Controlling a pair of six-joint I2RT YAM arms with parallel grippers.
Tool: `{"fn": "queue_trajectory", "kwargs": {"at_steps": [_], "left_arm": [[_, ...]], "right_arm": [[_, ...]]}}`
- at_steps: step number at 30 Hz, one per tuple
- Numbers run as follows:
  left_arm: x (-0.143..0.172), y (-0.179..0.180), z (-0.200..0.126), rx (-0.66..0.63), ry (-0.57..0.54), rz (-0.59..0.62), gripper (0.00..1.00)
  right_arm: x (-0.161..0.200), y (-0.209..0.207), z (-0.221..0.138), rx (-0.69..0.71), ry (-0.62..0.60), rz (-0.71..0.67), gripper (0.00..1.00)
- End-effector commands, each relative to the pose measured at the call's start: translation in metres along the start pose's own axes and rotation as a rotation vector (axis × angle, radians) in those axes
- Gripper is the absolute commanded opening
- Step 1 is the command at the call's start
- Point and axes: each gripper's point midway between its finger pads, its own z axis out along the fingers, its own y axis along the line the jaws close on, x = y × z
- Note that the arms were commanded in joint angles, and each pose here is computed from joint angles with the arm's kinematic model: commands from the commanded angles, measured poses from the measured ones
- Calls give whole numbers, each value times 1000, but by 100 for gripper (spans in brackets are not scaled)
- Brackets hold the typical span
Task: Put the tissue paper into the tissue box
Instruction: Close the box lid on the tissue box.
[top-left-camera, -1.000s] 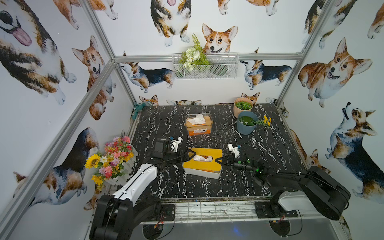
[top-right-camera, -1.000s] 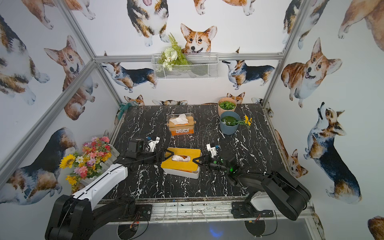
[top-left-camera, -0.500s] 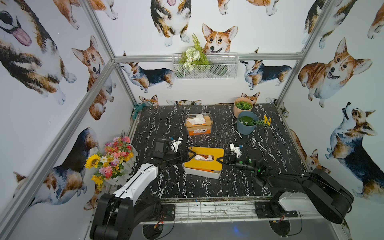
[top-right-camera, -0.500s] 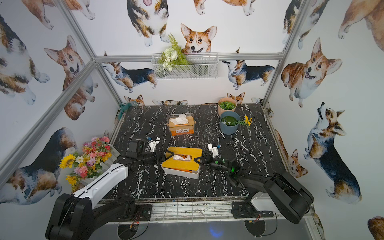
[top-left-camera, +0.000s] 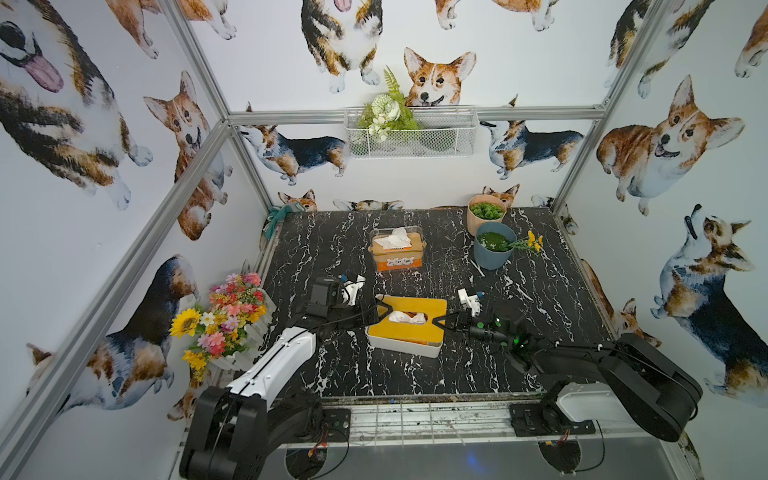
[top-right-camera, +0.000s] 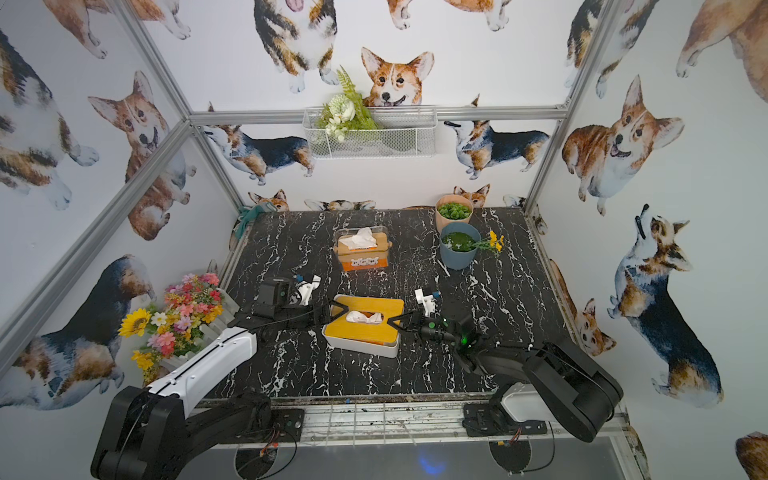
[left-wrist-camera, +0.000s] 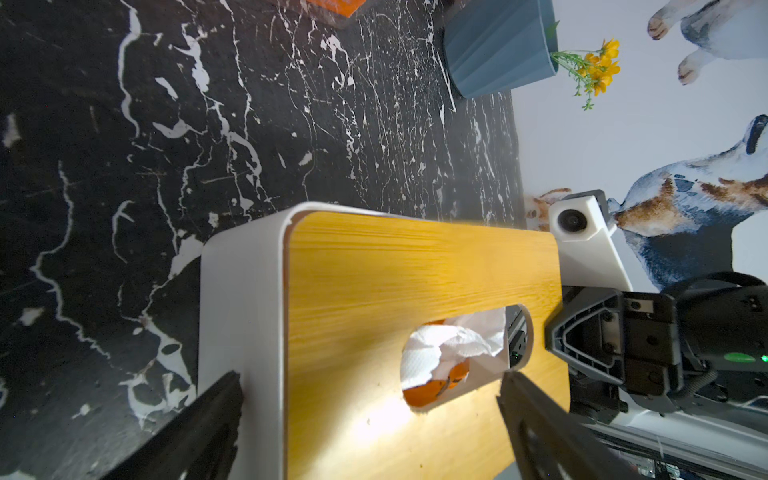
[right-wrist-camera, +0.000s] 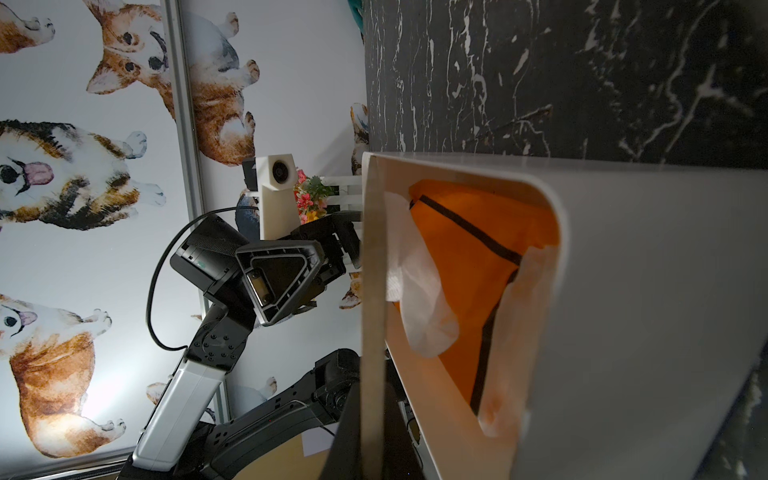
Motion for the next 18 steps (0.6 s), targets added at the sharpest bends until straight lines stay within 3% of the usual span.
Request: {"fn": "queue_trajectory", "kwargs": {"at_steps": [1, 18], "left_arm": [[-2, -3, 1, 15, -7, 19, 100], [0, -1, 2, 13, -1, 17, 100]], "right_arm": [[1, 17, 0, -68, 6, -48, 0], [5, 23, 3, -93, 19, -58, 0]]}}
